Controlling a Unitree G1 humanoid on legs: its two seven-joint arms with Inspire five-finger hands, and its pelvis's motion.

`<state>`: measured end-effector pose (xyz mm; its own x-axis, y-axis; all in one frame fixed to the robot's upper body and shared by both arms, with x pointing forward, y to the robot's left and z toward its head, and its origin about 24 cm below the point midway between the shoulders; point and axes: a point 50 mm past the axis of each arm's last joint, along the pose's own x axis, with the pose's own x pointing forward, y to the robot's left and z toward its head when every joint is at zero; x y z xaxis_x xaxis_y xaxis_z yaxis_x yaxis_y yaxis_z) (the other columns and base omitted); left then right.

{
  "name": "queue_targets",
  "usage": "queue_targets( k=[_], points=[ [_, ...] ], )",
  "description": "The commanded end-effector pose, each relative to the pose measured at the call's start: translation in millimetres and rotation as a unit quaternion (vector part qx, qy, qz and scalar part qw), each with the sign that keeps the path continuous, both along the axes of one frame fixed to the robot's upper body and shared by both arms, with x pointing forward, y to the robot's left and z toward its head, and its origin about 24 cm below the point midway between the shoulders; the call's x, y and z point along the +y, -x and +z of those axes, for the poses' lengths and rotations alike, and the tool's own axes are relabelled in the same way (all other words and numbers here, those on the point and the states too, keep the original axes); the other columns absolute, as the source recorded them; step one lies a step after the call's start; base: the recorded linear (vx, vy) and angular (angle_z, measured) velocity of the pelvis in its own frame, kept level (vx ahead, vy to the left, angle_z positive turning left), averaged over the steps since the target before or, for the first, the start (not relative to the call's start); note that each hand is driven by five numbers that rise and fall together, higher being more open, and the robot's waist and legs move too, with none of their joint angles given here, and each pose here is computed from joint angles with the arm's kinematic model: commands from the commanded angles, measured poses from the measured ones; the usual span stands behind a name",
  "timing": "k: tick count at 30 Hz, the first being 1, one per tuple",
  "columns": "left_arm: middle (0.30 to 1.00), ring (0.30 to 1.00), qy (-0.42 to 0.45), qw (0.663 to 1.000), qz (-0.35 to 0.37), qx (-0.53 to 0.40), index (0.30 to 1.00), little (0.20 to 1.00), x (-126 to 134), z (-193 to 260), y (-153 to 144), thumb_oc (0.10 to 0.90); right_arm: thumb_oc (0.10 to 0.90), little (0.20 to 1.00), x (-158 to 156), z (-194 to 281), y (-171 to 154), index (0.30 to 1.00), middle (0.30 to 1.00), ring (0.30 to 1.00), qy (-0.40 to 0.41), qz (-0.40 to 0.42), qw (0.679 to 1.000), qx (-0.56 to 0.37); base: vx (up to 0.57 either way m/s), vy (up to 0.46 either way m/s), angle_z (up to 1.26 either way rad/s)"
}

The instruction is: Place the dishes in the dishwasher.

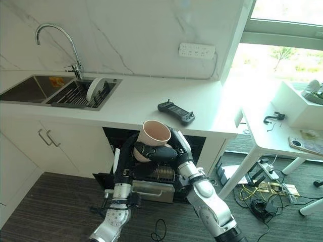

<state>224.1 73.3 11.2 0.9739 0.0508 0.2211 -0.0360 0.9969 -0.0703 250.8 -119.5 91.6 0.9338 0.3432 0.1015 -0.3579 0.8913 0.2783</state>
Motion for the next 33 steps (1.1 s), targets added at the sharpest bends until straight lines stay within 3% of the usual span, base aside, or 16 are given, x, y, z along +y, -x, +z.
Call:
queue_targets(
  k=[1,6,12,15,20,26,33],
  points=[
    [0.900,0.900,0.227,0.806,0.520,0.170,0.900,0.900,206.8,-61.2,43.6,0.800,0.400,0.300,-61.3,112.2,-2.8,0.300,0.300,0.300,-0.124,-0.153,0.937,-0.289,0.00,0.000,0.00],
    [0.900,0.900,0.413,0.757,0.473,0.182,0.900,0.900,186.4,-74.4,38.5,0.800,0.400,0.300,-64.6,113.3,-1.5,0.300,0.300,0.300,-0.125,-0.158,0.935,-0.292,0.00,0.000,0.00],
    [0.900,0.900,0.512,0.709,0.444,0.195,0.900,0.900,168.2,-82.9,35.9,0.800,0.400,0.300,-63.9,115.1,-1.5,0.300,0.300,0.300,-0.125,-0.159,0.934,-0.294,0.00,0.000,-0.02],
    [0.900,0.900,0.522,0.703,0.442,0.195,0.900,0.900,165.7,-82.7,34.8,0.800,0.400,0.300,-63.3,115.7,-1.3,0.300,0.300,0.300,-0.124,-0.158,0.934,-0.295,-0.01,0.000,-0.03],
    [0.900,0.900,0.496,0.732,0.431,0.179,0.900,0.900,167.2,-69.3,25.5,0.800,0.400,0.300,-62.7,114.2,-0.2,0.300,0.300,0.300,-0.125,-0.156,0.935,-0.294,-0.01,-0.002,0.06],
    [0.900,0.900,0.417,0.823,0.369,0.115,0.900,0.900,167.2,-26.9,2.3,0.800,0.400,0.300,-64.6,111.8,1.5,0.300,0.300,0.300,-0.127,-0.157,0.934,-0.296,0.00,-0.001,0.01],
    [0.900,0.900,0.338,0.891,0.302,0.034,0.900,0.900,165.8,16.1,-11.2,0.800,0.400,0.300,-66.8,111.3,1.3,0.300,0.300,0.300,-0.124,-0.159,0.934,-0.295,0.00,-0.002,0.01]
  ],
)
